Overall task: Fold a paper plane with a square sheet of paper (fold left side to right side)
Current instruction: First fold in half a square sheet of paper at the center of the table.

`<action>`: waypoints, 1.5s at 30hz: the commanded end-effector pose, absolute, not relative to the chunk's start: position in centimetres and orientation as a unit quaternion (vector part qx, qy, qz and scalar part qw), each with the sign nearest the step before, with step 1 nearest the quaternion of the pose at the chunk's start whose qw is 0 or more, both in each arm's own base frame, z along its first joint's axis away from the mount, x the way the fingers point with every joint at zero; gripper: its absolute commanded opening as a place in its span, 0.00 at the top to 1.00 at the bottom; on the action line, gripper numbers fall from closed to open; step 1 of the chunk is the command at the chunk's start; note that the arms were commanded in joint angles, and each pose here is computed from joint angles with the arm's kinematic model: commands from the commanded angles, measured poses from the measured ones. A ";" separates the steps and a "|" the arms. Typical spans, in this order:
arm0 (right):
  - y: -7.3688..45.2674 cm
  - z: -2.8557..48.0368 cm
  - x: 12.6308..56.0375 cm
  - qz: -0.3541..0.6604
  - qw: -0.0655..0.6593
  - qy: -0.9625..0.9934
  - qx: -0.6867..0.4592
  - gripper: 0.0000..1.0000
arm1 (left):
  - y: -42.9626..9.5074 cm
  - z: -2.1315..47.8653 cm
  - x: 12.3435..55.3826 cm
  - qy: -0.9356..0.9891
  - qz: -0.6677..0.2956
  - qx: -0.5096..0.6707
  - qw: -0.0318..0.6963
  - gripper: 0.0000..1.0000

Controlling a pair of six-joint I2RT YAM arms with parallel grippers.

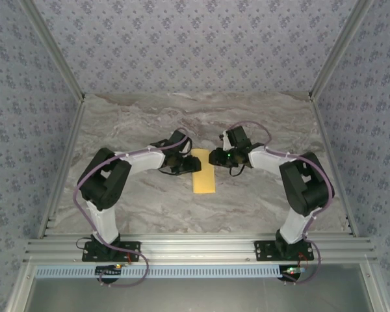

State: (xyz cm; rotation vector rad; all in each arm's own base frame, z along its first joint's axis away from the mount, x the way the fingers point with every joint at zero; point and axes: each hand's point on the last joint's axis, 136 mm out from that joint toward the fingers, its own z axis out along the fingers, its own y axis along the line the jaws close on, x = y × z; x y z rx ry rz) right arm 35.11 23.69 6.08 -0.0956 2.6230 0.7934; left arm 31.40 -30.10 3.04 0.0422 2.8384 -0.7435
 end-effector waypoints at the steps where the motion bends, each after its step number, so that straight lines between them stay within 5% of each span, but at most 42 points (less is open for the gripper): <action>1: 21.3 7.7 35.2 0.237 0.238 0.942 -0.020 0.57 | -30.6 2.0 30.7 0.967 -0.239 0.025 0.085 0.47; 15: 16.3 10.3 32.9 0.174 0.293 0.940 0.002 0.36 | -31.2 1.1 30.2 0.973 -0.214 0.056 0.066 0.44; 45: 16.5 10.3 32.0 0.184 0.289 0.939 -0.006 0.34 | -31.7 -0.3 29.7 0.979 -0.187 0.075 0.035 0.40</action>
